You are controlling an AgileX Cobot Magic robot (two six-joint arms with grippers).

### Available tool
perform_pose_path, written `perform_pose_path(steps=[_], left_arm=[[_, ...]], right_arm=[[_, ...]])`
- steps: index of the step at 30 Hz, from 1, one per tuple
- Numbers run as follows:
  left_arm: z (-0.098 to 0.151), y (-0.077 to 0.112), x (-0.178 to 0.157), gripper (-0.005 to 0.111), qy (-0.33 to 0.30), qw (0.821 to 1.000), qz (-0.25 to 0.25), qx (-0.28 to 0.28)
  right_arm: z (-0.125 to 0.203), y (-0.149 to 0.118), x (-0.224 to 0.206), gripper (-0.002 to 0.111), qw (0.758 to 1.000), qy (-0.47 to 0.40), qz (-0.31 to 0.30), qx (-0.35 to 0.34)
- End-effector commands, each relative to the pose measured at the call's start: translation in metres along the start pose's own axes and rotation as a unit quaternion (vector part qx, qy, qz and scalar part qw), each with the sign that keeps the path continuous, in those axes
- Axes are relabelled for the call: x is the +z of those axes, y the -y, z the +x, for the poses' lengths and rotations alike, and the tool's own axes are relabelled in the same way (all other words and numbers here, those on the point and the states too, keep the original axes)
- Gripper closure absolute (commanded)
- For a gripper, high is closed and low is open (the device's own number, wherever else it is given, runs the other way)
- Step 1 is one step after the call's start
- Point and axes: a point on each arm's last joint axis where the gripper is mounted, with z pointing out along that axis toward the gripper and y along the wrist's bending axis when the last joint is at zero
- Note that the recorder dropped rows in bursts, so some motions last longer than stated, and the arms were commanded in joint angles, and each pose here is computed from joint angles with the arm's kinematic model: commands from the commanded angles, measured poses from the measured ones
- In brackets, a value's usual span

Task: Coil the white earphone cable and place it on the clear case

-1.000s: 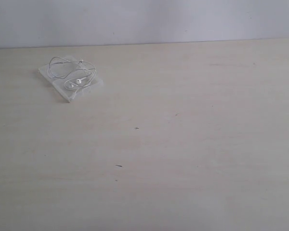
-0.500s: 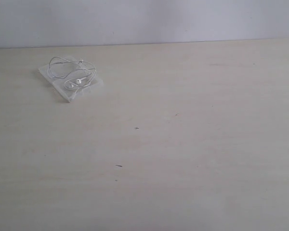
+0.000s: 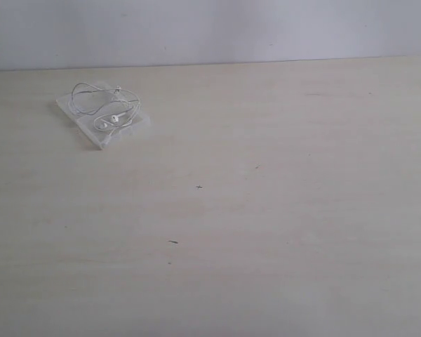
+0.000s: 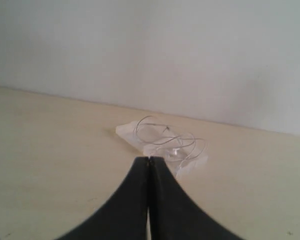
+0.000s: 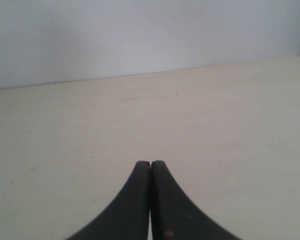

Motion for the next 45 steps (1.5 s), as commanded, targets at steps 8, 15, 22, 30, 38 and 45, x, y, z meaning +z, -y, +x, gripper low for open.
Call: perform_pose_path(steps=[8,15,22,30,38,45], left_arm=[[0.017,-0.004,-0.002,0.107,-0.089,0.996,-0.022,0.01],[0.019,-0.003,-0.002,0.107,-0.103,0.994,-0.021,-0.01],[0.019,-0.003,-0.002,0.107,-0.103,0.994,-0.021,-0.01],[0.019,-0.003,-0.002,0.107,-0.103,0.994,-0.021,-0.01],[0.019,-0.003,-0.002,0.107,-0.103,0.994,-0.021,-0.01],[0.019,-0.003,-0.002,0.107,-0.103,0.994,-0.021,-0.01]], right_arm=[[-0.001,0.0,0.0,0.108,1.0,0.01,0.001,0.001],[-0.001,0.0,0.0,0.108,1.0,0.01,0.001,0.001],[-0.001,0.0,0.0,0.108,1.0,0.01,0.001,0.001],[0.0,0.0,0.0,0.108,1.0,0.01,-0.001,0.001],[0.0,0.0,0.0,0.108,1.0,0.01,-0.001,0.001],[0.0,0.0,0.0,0.108,1.0,0.01,-0.001,0.001]])
